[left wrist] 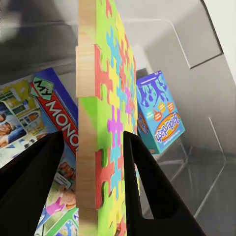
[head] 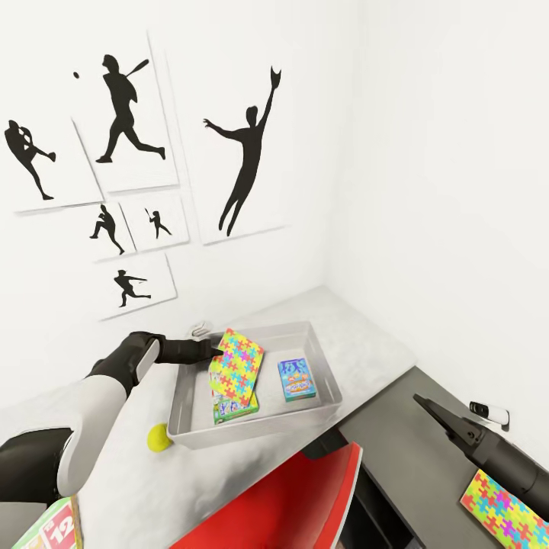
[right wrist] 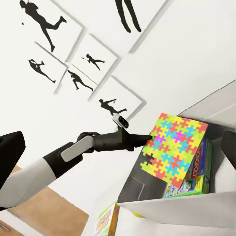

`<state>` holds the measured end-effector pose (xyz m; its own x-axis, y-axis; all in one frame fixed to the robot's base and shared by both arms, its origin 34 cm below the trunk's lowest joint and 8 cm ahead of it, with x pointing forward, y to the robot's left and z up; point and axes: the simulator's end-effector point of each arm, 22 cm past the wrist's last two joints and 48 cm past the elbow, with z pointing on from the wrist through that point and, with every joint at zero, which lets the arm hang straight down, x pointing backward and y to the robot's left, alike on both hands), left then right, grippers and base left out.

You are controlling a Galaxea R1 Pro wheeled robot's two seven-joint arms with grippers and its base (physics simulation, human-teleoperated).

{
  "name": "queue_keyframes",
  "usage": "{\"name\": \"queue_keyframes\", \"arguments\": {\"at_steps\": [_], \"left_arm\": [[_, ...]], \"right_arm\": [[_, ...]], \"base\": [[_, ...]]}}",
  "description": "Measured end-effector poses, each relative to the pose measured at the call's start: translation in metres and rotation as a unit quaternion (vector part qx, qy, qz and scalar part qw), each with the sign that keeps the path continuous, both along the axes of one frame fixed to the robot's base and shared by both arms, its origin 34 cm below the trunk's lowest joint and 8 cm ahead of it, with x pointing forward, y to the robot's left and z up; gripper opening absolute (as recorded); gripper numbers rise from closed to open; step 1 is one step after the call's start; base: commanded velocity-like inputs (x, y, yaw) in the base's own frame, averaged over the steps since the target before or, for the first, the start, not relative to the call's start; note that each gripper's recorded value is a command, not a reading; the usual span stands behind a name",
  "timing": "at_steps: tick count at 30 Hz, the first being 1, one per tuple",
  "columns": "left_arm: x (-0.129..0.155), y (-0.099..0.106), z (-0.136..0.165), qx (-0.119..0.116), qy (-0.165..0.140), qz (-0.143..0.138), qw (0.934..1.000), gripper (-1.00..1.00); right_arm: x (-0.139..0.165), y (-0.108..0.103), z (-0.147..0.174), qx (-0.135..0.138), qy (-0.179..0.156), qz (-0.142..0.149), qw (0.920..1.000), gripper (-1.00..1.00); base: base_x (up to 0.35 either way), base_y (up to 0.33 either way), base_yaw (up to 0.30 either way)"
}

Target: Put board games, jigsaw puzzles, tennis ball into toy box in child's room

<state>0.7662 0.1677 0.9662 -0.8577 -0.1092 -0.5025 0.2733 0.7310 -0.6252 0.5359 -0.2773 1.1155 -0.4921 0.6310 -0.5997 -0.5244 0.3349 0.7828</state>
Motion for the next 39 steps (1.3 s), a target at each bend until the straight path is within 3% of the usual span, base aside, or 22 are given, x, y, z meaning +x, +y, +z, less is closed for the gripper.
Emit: {"name": "queue_keyframes", "arguments": {"at_steps": [1, 2, 25, 29, 31, 32, 35, 37, 39], "left_arm": [[0.0, 0.0, 0.0, 0.0, 0.0, 0.0, 1.0, -1.0], [0.0, 0.0, 0.0, 0.0, 0.0, 0.0, 1.0, 1.0], [-0.002, 0.003, 0.002, -0.009, -0.001, -0.001, 1.0, 1.0], [-0.005, 0.001, 0.012, -0.041, -0.004, -0.01, 0.9991, 1.0], [-0.011, 0.003, 0.025, -0.076, -0.009, -0.024, 0.9968, 1.0], [-0.016, 0.006, 0.037, -0.105, -0.014, -0.037, 0.9937, 1.0], [-0.026, 0.013, 0.057, -0.151, -0.023, -0.06, 0.9865, 1.0], [-0.042, 0.024, 0.082, -0.206, -0.033, -0.087, 0.9742, 1.0], [-0.053, 0.038, 0.093, -0.232, -0.038, -0.097, 0.9672, 1.0]], "right_arm": [[0.0, 0.0, 0.0, 0.0, 0.0, 0.0, 1.0, 1.0], [0.0, 0.0, 0.0, 0.0, 0.0, 0.0, 1.0, 1.0], [0.0, -0.001, 0.0, 0.0, 0.0, -0.001, 1.0, 1.0], [0.0, 0.0, 0.0, 0.0, 0.0, 0.0, 1.0, 1.0], [0.0, 0.0, 0.0, 0.0, 0.0, 0.0, 1.0, 1.0], [0.0, 0.0, 0.0, 0.0, 0.0, 0.0, 1.0, 1.0], [0.0, 0.0, 0.0, 0.001, 0.0, 0.0, 1.0, 1.0], [0.0, 0.0, 0.0, 0.001, 0.0, 0.0, 1.0, 1.0], [-0.001, 0.001, 0.001, 0.001, -0.002, 0.0, 1.0, 1.0]], "base": [[0.0, 0.0, 0.0], [0.0, 0.0, 0.0], [0.0, 0.0, 0.0], [0.0, 0.0, 0.0], [0.0, 0.0, 0.0], [0.0, 0.0, 0.0], [0.0, 0.0, -0.002], [0.0, 0.0, -0.034], [0.0, 0.0, -0.07]]}}
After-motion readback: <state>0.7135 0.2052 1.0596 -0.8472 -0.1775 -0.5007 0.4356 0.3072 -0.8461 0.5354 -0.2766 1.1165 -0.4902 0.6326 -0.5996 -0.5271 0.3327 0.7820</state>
